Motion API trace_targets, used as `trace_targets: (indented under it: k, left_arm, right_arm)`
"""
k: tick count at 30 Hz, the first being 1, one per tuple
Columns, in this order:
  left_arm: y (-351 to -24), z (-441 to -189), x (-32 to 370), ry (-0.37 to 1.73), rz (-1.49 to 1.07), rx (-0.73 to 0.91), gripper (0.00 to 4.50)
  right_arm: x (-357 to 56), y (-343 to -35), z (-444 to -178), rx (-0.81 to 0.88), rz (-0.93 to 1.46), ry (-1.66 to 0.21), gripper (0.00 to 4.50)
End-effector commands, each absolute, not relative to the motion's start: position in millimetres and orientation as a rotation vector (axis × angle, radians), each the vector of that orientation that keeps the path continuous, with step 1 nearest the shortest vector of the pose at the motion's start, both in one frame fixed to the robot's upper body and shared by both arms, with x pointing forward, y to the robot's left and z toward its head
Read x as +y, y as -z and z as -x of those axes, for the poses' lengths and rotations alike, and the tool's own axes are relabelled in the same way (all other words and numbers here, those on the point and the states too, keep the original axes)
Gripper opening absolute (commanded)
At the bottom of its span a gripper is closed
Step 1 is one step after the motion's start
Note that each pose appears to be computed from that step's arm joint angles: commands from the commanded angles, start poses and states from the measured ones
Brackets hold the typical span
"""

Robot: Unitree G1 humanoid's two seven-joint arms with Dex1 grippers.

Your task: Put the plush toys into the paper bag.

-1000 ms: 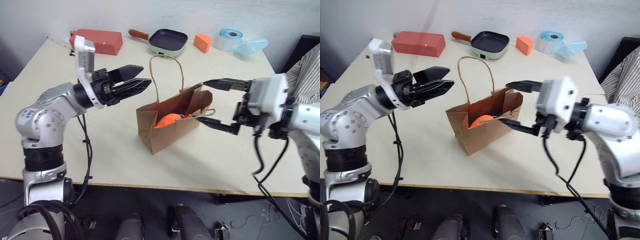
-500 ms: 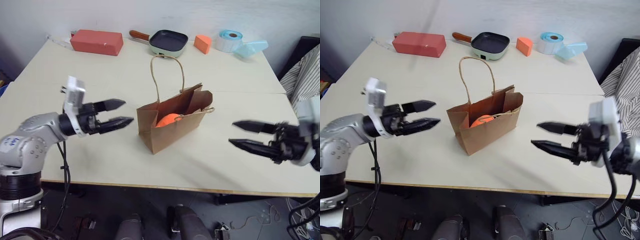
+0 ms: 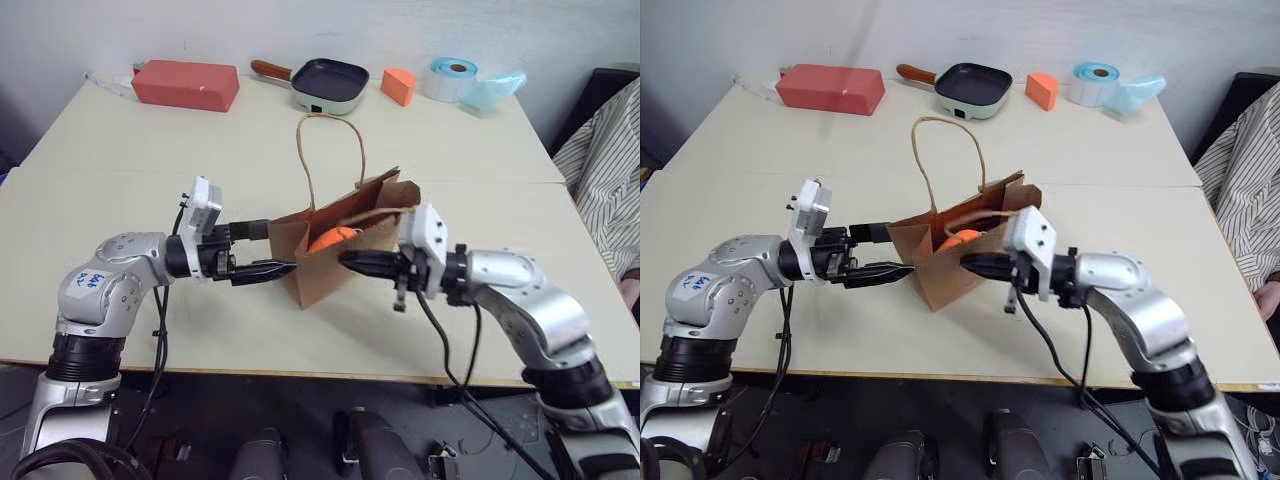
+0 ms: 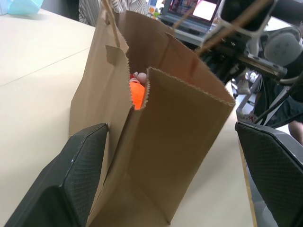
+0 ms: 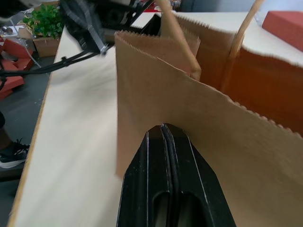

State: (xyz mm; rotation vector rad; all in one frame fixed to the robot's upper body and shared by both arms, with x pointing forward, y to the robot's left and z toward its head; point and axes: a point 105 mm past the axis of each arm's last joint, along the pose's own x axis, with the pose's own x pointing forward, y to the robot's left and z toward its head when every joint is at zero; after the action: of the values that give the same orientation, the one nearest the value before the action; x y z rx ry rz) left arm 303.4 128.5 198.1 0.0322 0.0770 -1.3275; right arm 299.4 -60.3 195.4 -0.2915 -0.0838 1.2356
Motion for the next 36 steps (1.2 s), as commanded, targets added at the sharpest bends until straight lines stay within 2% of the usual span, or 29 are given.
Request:
trace_targets:
  k: [1,14,19,24,29,35,36]
  left_arm:
    - [-199,-302,127,1.32,-0.078,0.043,4.5]
    - [-177,-335,96,1.185,-0.11,0.013,4.5]
    - [-173,-334,92,1.2,-0.111,0.016,3.32]
    - [-175,-334,91,1.223,-0.117,0.018,1.75]
    - [-183,-332,89,1.324,-0.133,-0.013,0.13]
    - [-206,-333,85,1.555,-0.229,-0.067,0.03]
    - [-210,-336,83,1.592,-0.248,-0.072,0.01]
  right_arm:
    - [-56,-194,-305,-0.11,0.303,-1.207,0.02]
    - [-50,-191,-306,-0.126,0.288,-1.187,0.02]
    - [-54,-191,-303,-0.128,0.293,-1.173,0.0]
    - [-66,-192,-292,-0.133,0.288,-1.167,0.0]
    - [-100,-208,-270,-0.143,0.267,-1.115,0.0]
    - [-165,-244,-220,-0.096,0.257,-1.042,0.0]
    - [-175,-250,-210,-0.071,0.252,-1.037,0.17]
